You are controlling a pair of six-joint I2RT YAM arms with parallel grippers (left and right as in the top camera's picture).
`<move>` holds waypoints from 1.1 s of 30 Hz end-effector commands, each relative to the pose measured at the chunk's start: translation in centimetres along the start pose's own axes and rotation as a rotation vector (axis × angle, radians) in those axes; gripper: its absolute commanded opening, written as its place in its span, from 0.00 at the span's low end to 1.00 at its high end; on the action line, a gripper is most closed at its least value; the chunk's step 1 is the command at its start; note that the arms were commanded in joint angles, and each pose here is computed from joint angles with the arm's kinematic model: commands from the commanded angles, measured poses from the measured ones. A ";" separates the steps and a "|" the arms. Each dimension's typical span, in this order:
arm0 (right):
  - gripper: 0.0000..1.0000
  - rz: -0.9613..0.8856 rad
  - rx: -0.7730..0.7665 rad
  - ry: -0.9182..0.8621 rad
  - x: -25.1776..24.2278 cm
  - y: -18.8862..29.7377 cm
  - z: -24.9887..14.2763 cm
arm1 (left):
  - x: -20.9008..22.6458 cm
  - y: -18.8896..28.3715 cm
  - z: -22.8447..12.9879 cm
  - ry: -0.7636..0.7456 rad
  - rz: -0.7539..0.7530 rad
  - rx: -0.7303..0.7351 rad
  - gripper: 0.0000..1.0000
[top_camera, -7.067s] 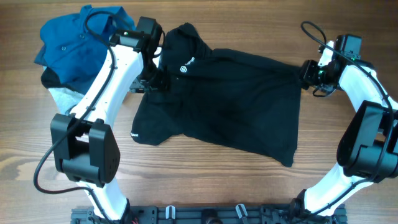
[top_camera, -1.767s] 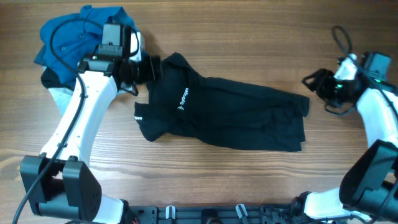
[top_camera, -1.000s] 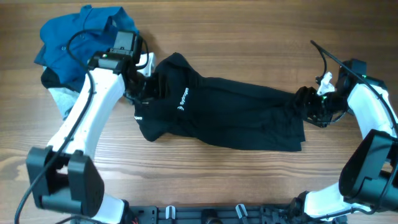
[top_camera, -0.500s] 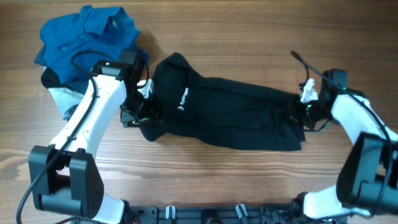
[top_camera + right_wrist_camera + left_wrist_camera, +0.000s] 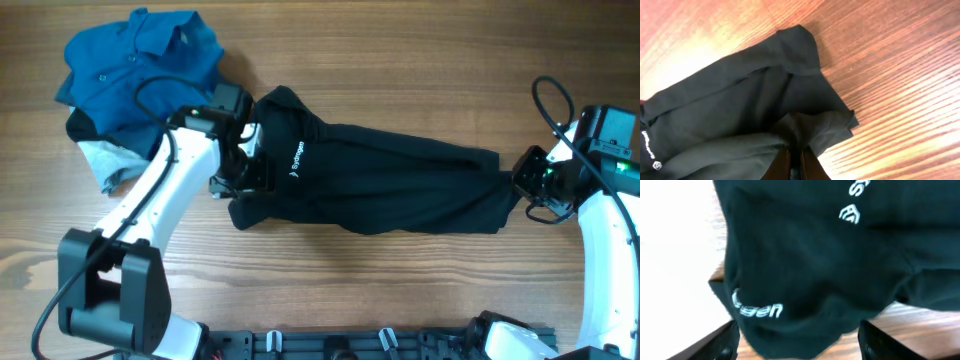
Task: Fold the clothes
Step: 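Lift the shirt with both grippers, stretching it between them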
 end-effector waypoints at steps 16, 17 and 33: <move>0.04 -0.024 -0.039 -0.014 -0.3 0.5 0.8 | 1.1 -2.0 0.8 0.052 0.046 -0.065 0.04; 0.04 -0.023 -0.039 -0.016 -0.3 0.5 0.8 | 1.1 -1.8 0.9 0.051 0.045 -0.070 0.04; 0.04 -0.021 -0.046 -0.016 -0.3 0.5 1.0 | 1.8 -1.4 3.0 0.038 0.105 -0.154 0.10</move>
Point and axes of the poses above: each gripper's point midway between its finger pads, its own y axis back along the fingers, its own x axis along the line the jaws close on, z = x × y, the point moved 1 cm from there along y, back along the fingers, and after that the axes turned 1 degree about y, right-handed, at the moved point
